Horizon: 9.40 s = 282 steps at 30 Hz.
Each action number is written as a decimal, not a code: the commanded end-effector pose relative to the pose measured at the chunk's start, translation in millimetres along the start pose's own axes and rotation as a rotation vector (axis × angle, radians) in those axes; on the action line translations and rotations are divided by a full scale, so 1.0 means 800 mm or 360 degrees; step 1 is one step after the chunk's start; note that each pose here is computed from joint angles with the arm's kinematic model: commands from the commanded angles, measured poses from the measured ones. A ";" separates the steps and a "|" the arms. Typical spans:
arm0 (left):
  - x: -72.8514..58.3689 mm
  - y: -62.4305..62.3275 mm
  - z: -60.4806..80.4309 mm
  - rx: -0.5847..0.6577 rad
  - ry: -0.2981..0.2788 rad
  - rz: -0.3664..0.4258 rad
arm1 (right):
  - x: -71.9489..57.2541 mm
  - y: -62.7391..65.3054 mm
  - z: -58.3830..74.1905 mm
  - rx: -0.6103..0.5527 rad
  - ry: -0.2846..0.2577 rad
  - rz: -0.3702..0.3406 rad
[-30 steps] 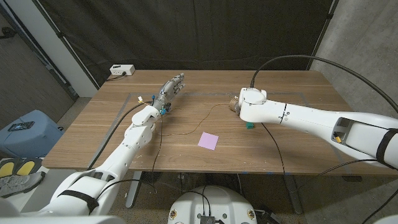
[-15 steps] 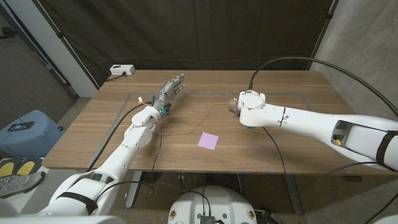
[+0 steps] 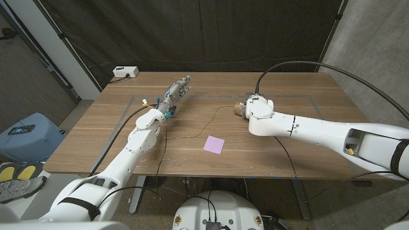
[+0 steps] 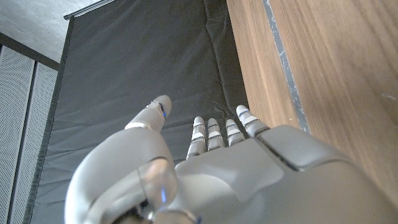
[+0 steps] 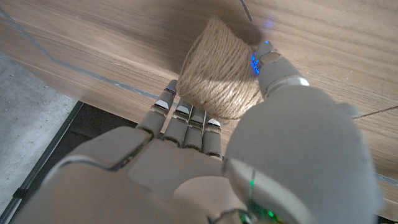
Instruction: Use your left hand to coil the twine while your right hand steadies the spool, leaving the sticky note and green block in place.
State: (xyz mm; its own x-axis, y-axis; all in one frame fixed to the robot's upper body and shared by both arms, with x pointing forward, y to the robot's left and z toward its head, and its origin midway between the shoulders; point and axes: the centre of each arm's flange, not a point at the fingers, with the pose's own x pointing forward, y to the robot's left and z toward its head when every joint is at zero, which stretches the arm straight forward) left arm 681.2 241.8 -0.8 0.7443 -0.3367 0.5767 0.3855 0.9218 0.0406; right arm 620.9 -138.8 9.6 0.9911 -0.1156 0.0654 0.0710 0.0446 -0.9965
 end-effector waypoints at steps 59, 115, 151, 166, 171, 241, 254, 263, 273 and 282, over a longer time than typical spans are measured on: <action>0.030 -0.039 0.041 0.0224 -0.0052 -0.0141 | -0.053 -0.053 -0.003 0.0043 -0.0317 -0.0205; 0.086 -0.075 0.038 0.0560 0.0137 -0.0650 | -0.083 -0.111 -0.022 0.0069 -0.0436 -0.0417; 0.107 -0.104 0.018 0.0612 0.0197 -0.0736 | -0.101 -0.150 0.001 0.0036 -0.0593 -0.0534; 0.116 -0.121 0.004 0.0617 0.0245 -0.0790 | -0.106 -0.163 0.010 0.0037 -0.0646 -0.0560; 0.120 -0.125 0.000 0.0623 0.0264 -0.0811 | -0.108 -0.168 0.012 0.0014 -0.0663 -0.0564; 0.126 -0.171 -0.016 0.0639 0.0275 -0.0854 | -0.060 -0.184 0.001 0.0005 -0.0543 -0.0562; 0.119 -0.181 -0.009 0.0650 0.0254 -0.0898 | -0.051 -0.189 -0.004 0.0004 -0.0507 -0.0568; 0.114 -0.183 -0.008 0.0652 0.0260 -0.0934 | -0.042 -0.192 -0.008 0.0003 -0.0471 -0.0560; 0.113 -0.188 -0.005 0.0647 0.0251 -0.0976 | -0.033 -0.195 -0.015 -0.0007 -0.0435 -0.0548; 0.111 -0.195 0.002 0.0654 0.0231 -0.1001 | -0.026 -0.194 -0.022 -0.0005 -0.0417 -0.0557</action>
State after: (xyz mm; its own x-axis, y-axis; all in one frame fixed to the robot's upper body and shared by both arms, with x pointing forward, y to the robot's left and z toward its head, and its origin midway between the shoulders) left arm 692.4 72.0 43.2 0.5444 -0.8051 0.2354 0.5428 0.5521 0.6329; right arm 581.7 -154.9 161.9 0.9021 0.1440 0.4067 0.4043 0.0471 -0.9134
